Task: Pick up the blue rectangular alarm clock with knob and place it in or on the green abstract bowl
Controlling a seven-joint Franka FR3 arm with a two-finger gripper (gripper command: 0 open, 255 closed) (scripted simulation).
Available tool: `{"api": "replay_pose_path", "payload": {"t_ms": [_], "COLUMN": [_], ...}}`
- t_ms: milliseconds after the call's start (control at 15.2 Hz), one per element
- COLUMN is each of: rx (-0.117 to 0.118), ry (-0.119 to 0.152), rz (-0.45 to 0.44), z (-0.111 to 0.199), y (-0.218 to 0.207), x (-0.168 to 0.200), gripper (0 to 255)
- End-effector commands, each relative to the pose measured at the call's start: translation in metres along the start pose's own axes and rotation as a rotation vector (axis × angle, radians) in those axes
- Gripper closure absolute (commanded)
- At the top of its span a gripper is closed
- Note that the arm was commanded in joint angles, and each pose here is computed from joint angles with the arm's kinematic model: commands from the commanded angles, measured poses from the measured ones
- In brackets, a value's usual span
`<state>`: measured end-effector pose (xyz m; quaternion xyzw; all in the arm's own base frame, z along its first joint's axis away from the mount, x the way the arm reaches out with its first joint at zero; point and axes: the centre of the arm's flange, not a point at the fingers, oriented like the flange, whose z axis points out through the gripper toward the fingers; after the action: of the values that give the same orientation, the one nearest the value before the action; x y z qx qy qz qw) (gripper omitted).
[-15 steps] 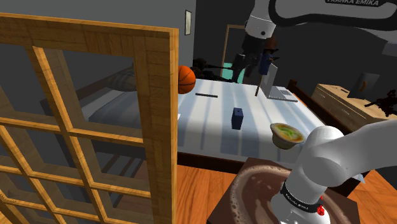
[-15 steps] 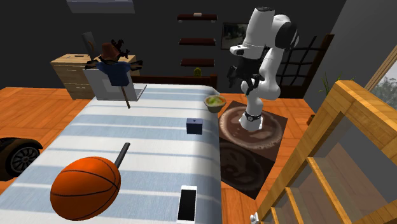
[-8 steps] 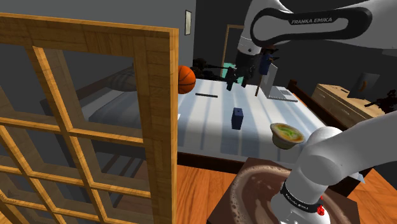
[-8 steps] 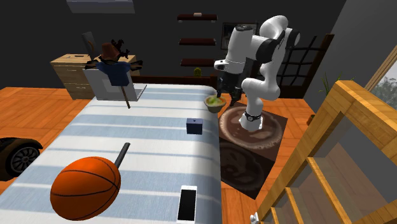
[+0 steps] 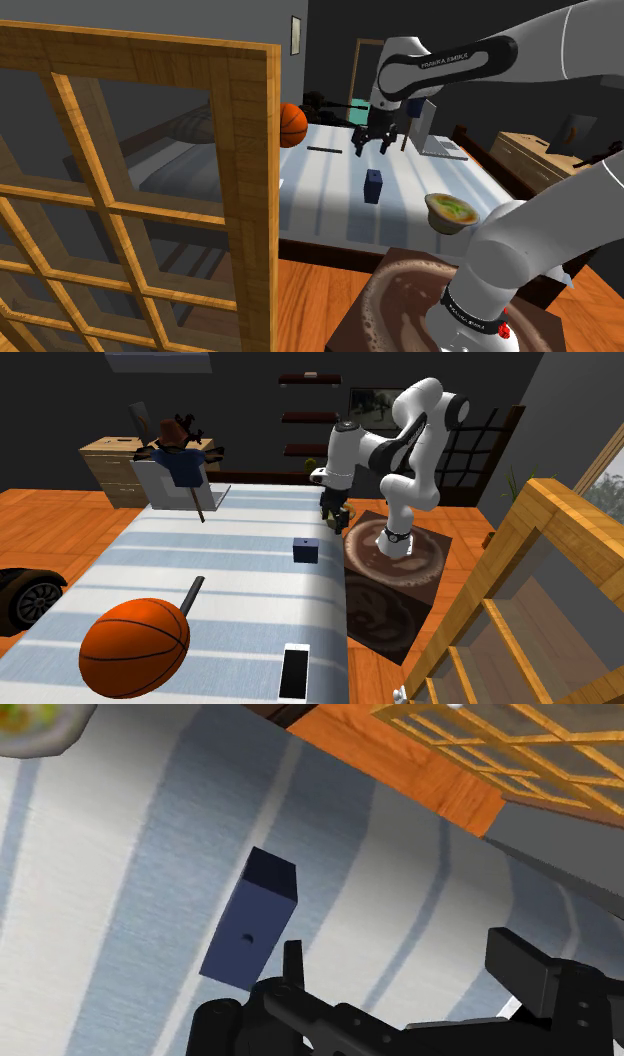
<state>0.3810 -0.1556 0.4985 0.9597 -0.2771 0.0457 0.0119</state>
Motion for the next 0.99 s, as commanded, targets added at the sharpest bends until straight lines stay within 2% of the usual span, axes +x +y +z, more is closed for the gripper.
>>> {"api": "replay_pose_path", "payload": {"t_ms": [0, 594, 924], "rx": [-0.002, -0.01, -0.01], "ry": [-0.013, -0.077, -0.081], "rz": [0.058, 0.309, 0.323], "z": [0.019, 0.114, 0.141], "y": [0.013, 0.08, 0.084], "x": [0.014, 0.051, 0.051], "gripper": [0, 0, 0]}}
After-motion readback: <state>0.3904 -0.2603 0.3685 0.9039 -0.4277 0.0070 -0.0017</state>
